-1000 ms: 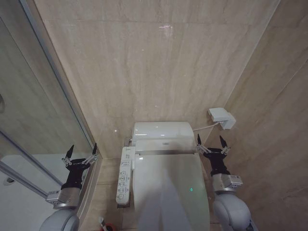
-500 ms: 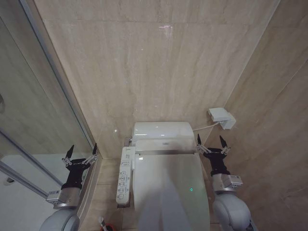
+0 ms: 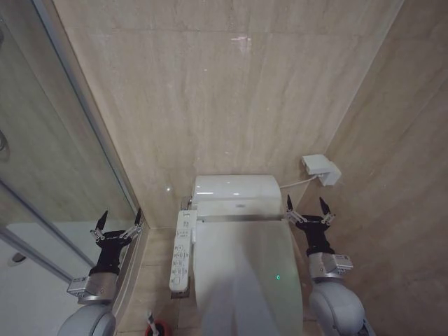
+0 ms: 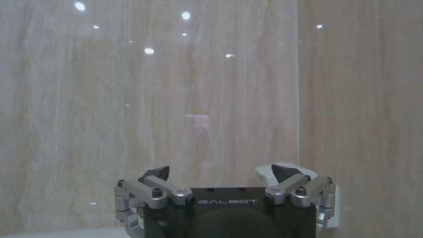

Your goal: Open the toilet lid, clean the toilet bowl with a toilet brush, close the toilet lid, and flush.

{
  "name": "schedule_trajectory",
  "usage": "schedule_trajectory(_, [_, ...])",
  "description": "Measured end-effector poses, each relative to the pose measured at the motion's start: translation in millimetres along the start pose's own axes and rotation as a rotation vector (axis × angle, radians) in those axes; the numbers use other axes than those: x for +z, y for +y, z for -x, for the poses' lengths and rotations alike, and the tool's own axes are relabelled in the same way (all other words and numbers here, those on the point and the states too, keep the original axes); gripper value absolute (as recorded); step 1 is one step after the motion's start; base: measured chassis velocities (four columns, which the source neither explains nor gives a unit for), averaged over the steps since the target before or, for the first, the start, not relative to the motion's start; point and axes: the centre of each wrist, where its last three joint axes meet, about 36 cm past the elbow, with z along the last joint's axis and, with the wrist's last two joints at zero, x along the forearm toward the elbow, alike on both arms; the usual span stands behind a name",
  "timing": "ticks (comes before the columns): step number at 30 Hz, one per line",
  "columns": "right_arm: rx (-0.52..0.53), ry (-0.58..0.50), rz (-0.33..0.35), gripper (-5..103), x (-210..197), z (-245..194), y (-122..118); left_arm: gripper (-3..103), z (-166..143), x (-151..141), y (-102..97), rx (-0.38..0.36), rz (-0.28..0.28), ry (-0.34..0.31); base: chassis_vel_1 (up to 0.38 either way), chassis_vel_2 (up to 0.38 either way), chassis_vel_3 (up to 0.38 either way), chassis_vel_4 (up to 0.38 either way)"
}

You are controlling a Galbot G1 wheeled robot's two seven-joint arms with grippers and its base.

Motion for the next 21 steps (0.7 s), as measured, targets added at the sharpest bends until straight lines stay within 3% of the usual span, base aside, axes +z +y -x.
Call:
schedule_trajectory(9, [0.0,0.0,0.0,100,0.0,-0.1,0.0,100,0.0,0.1,0.1,0.0,0.0,0.0,0.192,-0.199,-0.196,0.203])
schedule_trajectory(21, [0.0,0.0,0.0,100,0.1,-0.2,0.0,100,-0.1,0.1,0.1,0.0,0.0,0.0,0.293,-0.294,-0.292,0.279])
